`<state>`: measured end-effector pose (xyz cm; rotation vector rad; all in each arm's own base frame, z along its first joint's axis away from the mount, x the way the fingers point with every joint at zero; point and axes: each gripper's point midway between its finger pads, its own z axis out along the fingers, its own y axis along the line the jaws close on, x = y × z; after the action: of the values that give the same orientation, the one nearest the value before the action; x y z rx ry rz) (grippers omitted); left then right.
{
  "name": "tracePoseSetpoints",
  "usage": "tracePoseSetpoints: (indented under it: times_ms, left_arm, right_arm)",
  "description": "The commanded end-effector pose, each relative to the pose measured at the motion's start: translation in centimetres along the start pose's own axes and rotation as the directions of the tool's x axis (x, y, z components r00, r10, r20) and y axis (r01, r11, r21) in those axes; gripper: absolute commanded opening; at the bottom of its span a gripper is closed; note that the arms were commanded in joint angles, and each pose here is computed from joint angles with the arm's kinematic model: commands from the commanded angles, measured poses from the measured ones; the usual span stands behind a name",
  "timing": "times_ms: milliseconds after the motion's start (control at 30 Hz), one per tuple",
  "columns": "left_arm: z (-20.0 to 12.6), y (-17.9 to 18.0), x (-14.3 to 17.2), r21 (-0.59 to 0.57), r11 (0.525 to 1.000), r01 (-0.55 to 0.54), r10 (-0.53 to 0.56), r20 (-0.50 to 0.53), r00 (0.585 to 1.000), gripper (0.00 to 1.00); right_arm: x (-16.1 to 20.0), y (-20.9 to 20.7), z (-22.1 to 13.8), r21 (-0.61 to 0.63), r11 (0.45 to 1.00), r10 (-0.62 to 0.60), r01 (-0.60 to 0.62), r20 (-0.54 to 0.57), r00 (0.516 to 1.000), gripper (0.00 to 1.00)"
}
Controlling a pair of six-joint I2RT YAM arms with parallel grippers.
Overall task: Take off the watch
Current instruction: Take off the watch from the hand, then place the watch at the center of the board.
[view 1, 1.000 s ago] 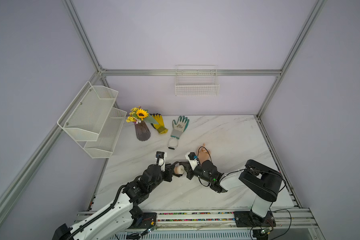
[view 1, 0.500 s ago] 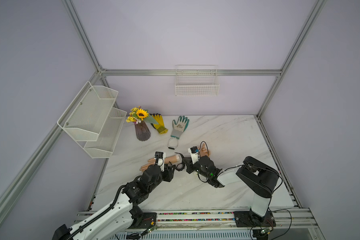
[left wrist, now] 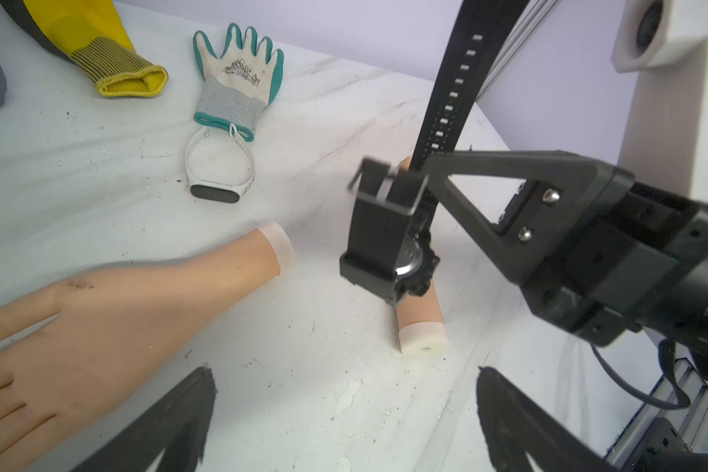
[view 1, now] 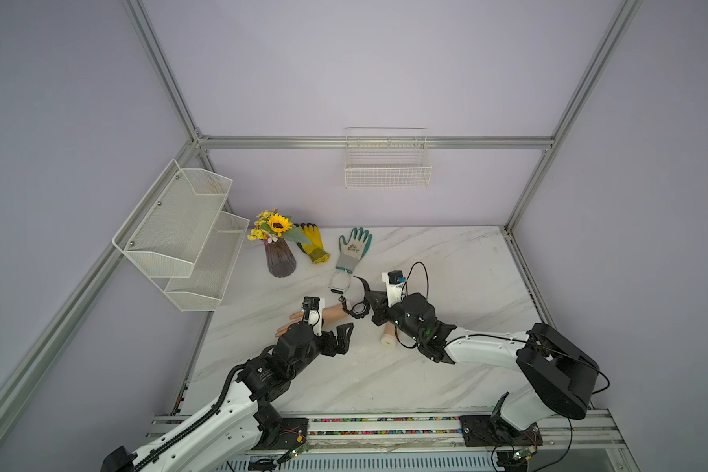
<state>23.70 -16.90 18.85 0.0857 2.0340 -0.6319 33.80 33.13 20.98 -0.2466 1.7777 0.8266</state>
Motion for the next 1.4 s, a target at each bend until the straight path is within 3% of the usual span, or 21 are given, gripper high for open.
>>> tracePoseSetpoints:
  times_ms: [0, 100, 200, 333, 433, 700, 767, 867, 967, 1067, 1233, 1300, 1367]
  left_arm:
    - [-1.9, -0.6, -4.0, 0.005, 0.999, 0.052, -0.053, 0.124, 0.991, 1.00]
    - [-2.9, 0.8, -4.7, -0.073, 0.992, 0.099, -0.087, 0.147, 0.985, 1.00]
    - [-3.7, 2.4, -4.7, -0.172, 0.977, 0.129, -0.105, 0.143, 0.984, 1.00]
    - [-4.1, 3.1, -4.7, -0.227, 0.966, 0.121, -0.098, 0.112, 0.989, 1.00]
    - [-4.0, 3.4, -4.5, -0.247, 0.961, 0.122, -0.098, 0.104, 0.990, 1.00]
    - [-3.5, 4.6, -4.7, -0.324, 0.934, 0.151, -0.116, 0.125, 0.985, 1.00]
    - [-3.3, 4.6, -5.0, -0.338, 0.929, 0.150, -0.111, 0.132, 0.985, 1.00]
    - [-3.1, 5.0, -6.1, -0.392, 0.911, 0.130, -0.077, 0.147, 0.986, 1.00]
    - [-3.1, 5.5, -7.9, -0.452, 0.887, 0.099, -0.013, 0.190, 0.982, 1.00]
    - [-3.8, 6.6, -10.5, -0.537, 0.839, 0.095, 0.077, 0.289, 0.954, 1.00]
    - [-6.4, 8.5, -14.6, -0.702, 0.707, 0.080, 0.324, 0.422, 0.847, 1.00]
    - [-7.2, 8.4, -15.3, -0.731, 0.681, 0.037, 0.438, 0.448, 0.779, 1.00]
    - [-7.9, 9.0, -15.2, -0.756, 0.654, 0.032, 0.500, 0.464, 0.731, 1.00]
  right_arm:
    - [-4.2, -1.8, 1.4, 0.086, 0.993, 0.079, -0.081, 0.030, 0.996, 0.00]
    - [-6.3, -3.8, 4.2, 0.122, 0.972, 0.200, -0.199, 0.004, 0.980, 0.00]
    - [-6.0, -5.9, 7.9, 0.149, 0.951, 0.282, -0.269, -0.068, 0.957, 0.00]
    - [-2.8, -9.5, 11.8, 0.251, 0.918, 0.353, -0.306, -0.169, 0.920, 0.00]
    - [-0.3, -11.3, 13.5, 0.259, 0.911, 0.380, -0.320, -0.229, 0.896, 0.00]
    - [5.5, -13.8, 14.4, 0.321, 0.898, 0.404, -0.300, -0.333, 0.852, 0.00]
    - [5.9, -13.7, 14.2, 0.317, 0.900, 0.404, -0.300, -0.344, 0.848, 0.07]
    - [4.8, -12.8, 13.9, 0.283, 0.910, 0.391, -0.302, -0.350, 0.851, 0.26]
    - [1.4, -11.9, 12.9, 0.268, 0.921, 0.359, -0.284, -0.298, 0.884, 0.39]
    - [-4.3, -11.1, 10.6, 0.258, 0.932, 0.308, -0.255, -0.194, 0.931, 0.46]
    - [-14.0, -11.8, 2.4, 0.345, 0.924, 0.140, -0.166, 0.099, 0.985, 0.60]
    - [-16.9, -13.2, -2.2, 0.438, 0.887, 0.050, -0.146, 0.225, 0.973, 0.75]
    - [-19.2, -14.8, -7.7, 0.549, 0.820, -0.058, -0.162, 0.361, 0.931, 0.96]
